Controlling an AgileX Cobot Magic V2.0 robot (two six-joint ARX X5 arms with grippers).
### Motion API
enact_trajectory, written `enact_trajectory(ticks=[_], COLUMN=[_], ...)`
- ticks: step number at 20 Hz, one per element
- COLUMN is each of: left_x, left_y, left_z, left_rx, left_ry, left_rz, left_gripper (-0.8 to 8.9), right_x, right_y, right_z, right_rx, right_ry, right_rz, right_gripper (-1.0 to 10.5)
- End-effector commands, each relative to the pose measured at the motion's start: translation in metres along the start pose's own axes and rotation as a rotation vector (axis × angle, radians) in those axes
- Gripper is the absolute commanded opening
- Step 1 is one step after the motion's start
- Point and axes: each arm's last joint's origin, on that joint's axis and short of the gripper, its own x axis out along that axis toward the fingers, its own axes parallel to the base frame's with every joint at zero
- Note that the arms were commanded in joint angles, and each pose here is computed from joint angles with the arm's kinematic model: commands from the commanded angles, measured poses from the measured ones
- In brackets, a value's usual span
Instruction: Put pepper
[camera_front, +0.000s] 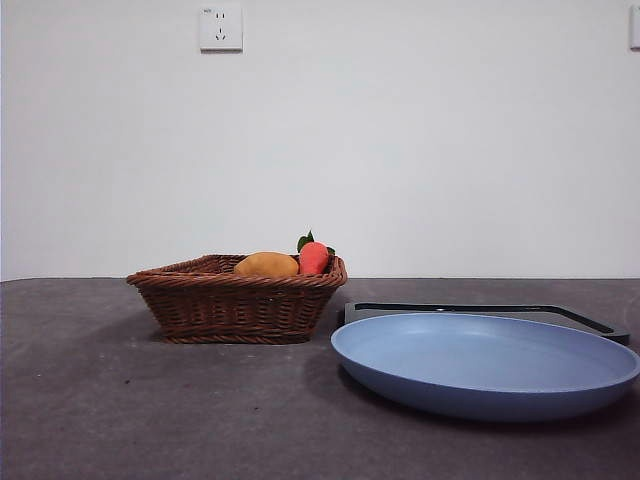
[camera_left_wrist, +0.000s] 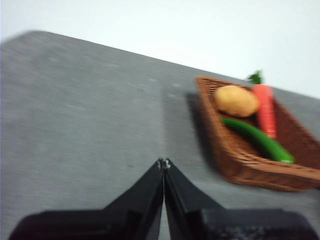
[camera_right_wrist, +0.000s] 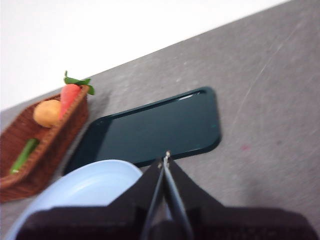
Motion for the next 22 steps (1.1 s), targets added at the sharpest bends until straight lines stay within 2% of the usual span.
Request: enact_trajectory(ticks=[1,5,12,15,22], left_x=[-0.003,-0.009,-0.01,-0.006,0.004], left_y=[-0.004,-0.012,-0.026,-0.033,-0.05], left_z=[0.008,0.025,0.064,0.082,0.125], left_rx=[-0.087,-0.129,-0.128,-0.102,0.025], left_ry=[-0.013,-0.006,0.049,0.1,0.269], left_rz=[-0.067,-0.146,-0.207,-0.267,-0.452], left_gripper=[0.06,0.06,0.06,0.06,0.06], right_x=[-0.001,-0.004,-0.011,-0.015,-0.019], right_y=[0.003,0.009,0.026,0.037,0.06], right_z=[0.004,0.018,0.062,0.086,0.136], right_rx=[0.121,0.125,0.103,0.054,-0.098], right_ry=[0.008,-0.008,-0.038,0.008,0.257], right_rz=[0.03,0.046,0.066,0.084,0.131], right_gripper=[0.1,0.1,0.1,0.1,0.1])
